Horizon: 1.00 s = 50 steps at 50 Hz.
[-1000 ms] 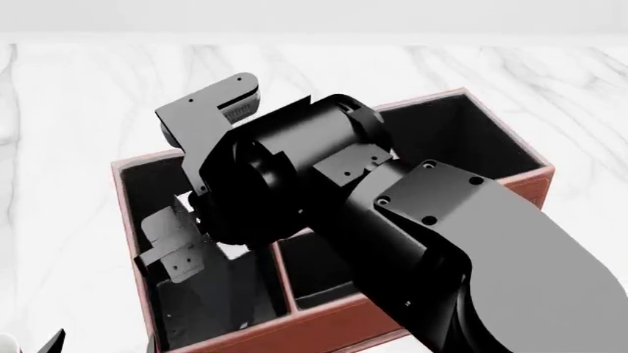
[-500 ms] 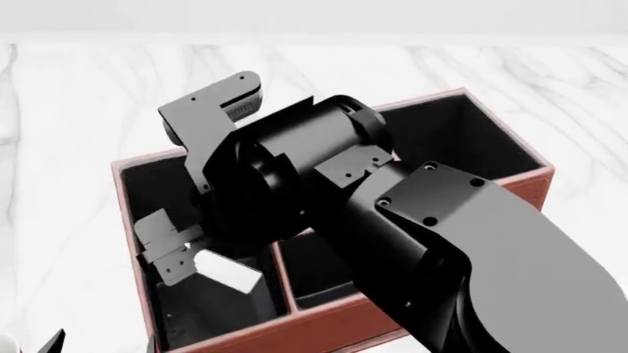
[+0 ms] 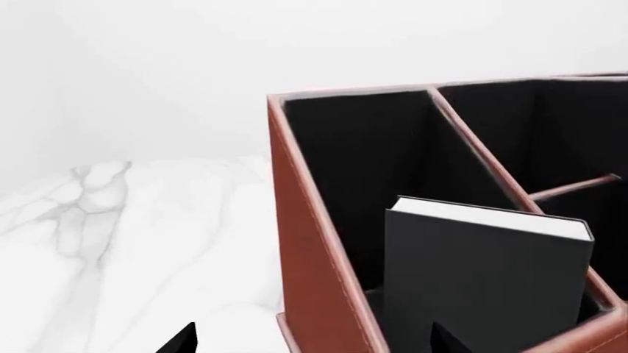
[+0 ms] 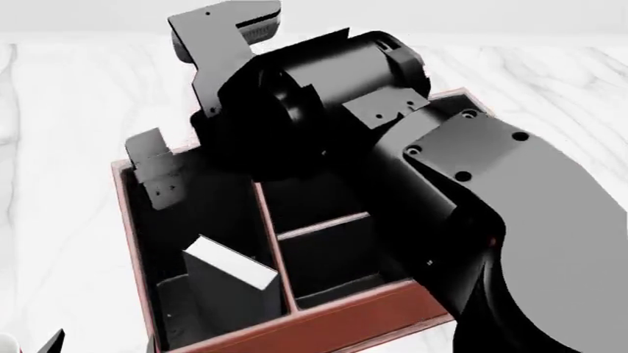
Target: Pick up the book and place it in the left compartment of the caddy.
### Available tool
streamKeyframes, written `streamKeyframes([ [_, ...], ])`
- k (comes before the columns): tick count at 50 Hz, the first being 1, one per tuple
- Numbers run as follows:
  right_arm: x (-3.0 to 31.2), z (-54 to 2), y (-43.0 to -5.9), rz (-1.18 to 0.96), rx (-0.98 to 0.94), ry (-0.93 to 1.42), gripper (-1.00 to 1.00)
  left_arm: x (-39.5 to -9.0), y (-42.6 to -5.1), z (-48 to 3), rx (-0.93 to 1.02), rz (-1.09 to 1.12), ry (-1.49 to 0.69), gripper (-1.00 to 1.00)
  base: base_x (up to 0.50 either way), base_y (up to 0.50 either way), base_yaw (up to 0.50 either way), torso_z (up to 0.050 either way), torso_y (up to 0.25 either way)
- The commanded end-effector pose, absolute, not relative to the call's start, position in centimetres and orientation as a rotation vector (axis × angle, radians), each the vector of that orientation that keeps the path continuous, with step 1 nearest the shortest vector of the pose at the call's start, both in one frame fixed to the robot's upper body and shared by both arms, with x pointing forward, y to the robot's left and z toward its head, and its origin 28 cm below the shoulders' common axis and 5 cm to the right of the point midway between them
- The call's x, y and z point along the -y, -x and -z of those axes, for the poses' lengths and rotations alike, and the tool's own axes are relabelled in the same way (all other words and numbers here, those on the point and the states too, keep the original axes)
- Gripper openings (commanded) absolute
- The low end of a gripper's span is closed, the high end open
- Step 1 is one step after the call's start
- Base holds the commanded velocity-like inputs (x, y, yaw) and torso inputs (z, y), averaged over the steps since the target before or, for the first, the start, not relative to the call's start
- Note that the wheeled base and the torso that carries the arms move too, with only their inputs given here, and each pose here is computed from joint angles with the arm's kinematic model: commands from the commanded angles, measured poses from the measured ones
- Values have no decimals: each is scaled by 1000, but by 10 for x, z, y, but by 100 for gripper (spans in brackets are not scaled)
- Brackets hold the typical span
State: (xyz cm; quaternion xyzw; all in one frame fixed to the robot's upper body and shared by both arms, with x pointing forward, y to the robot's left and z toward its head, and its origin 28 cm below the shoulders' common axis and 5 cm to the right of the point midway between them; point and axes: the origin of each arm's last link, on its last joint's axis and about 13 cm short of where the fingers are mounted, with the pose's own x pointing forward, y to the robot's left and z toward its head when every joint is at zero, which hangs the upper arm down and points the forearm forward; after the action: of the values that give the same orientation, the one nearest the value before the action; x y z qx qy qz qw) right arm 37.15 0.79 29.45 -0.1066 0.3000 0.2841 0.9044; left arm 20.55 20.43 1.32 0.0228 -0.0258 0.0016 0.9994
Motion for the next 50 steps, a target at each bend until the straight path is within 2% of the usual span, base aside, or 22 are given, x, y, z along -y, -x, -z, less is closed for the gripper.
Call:
streamKeyframes([
  [1, 31, -350, -353, -444, -222, 125, 100, -205, -204, -14, 53, -5, -42, 100, 0, 0, 0, 0, 0],
  [7, 65, -344, -319, -356, 131, -143, 100, -205, -203, -14, 54, 1, -44, 100, 0, 0, 0, 0, 0],
  [8, 70, -339, -312, -322, 196, -110, 100, -205, -203, -14, 52, 0, -42, 100, 0, 0, 0, 0, 0],
  [14, 89, -294, -289, -199, 292, 2, 100, -205, -203, -14, 52, -1, -40, 100, 0, 0, 0, 0, 0],
  [20, 96, -261, -271, -134, 347, 28, 100, -205, -203, -14, 58, -4, -45, 100, 0, 0, 0, 0, 0],
  [32, 107, -205, -243, 13, 334, 39, 100, -205, -202, -14, 68, -1, -52, 100, 0, 0, 0, 0, 0],
  [46, 109, -184, -230, 22, 336, -3, 100, -205, -201, -14, 76, -8, -58, 100, 0, 0, 0, 0, 0],
  [50, 109, -182, -229, 22, 333, 0, 100, -207, -199, -28, 98, -34, -48, 100, 0, 0, 0, 0, 0],
])
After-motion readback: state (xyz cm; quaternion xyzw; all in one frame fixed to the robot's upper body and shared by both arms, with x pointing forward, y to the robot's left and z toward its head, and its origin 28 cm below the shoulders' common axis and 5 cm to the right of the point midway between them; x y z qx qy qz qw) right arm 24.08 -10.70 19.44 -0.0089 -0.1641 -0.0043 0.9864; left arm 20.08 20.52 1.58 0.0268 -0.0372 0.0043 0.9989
